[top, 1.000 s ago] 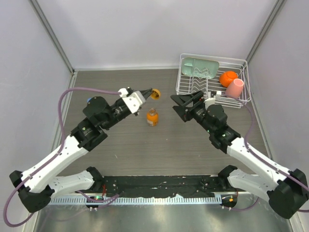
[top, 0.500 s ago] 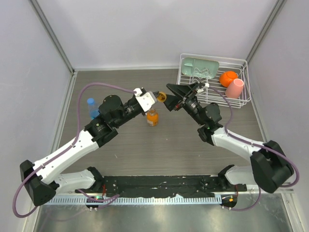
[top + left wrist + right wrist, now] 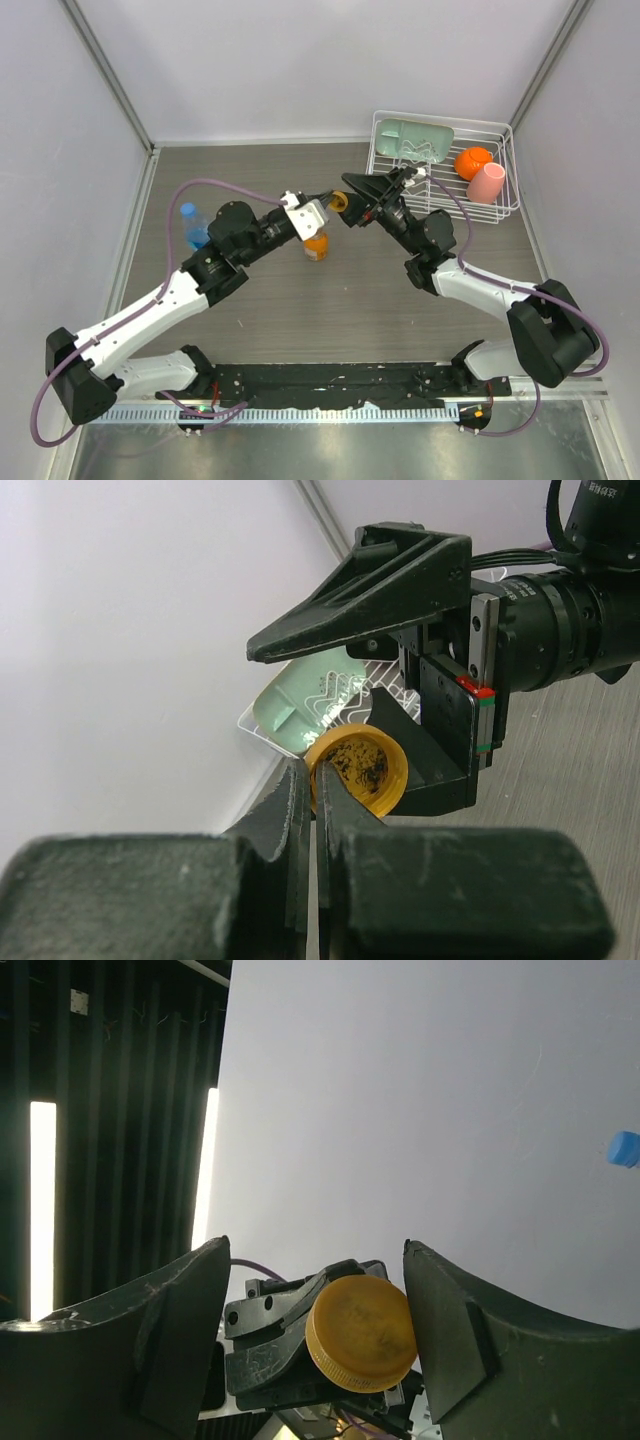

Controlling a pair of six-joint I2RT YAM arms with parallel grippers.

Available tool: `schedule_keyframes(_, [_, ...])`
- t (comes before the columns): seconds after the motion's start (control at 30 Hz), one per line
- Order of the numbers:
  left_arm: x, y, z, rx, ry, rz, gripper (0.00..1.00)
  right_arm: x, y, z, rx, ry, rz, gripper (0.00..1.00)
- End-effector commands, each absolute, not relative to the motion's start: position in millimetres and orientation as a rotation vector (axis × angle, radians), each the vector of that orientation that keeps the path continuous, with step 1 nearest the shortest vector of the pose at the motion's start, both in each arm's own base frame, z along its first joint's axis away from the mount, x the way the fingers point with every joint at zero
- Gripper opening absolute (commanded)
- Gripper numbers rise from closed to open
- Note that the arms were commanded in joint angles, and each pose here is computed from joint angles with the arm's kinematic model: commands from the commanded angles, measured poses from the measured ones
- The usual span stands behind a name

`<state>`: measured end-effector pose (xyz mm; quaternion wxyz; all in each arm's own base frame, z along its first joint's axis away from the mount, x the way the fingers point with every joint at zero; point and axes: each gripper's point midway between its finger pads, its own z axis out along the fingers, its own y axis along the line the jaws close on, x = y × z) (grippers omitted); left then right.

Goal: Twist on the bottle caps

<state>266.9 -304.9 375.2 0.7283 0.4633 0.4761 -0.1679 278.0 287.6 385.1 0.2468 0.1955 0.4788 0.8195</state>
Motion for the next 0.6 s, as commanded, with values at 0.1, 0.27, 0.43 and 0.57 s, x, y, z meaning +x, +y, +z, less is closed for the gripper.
schedule_keyframes(0.1, [260.6, -299.6, 398.6, 0.997, 0.929, -0.333, 0.0, 257.7, 279.4, 423.0, 0.409, 1.2, 2.302, 0.68])
schedule_keyframes(0.27, [259.3, -297.1, 404.3, 0.983, 0.899, -0.321, 0.0, 252.6, 286.7, 424.0, 0.381, 1.235, 2.304, 0.68])
schedule_keyframes(0.43, [252.4, -297.8, 418.3, 0.982, 0.851, -0.336, 0.0, 249.6, 296.6, 417.4, 0.369, 1.283, 2.307, 0.71])
schedule_keyframes(0.57, [250.2, -295.3, 429.4, 0.97, 0.833, -0.334, 0.0, 248.4, 295.3, 419.8, 0.362, 1.271, 2.305, 0.72])
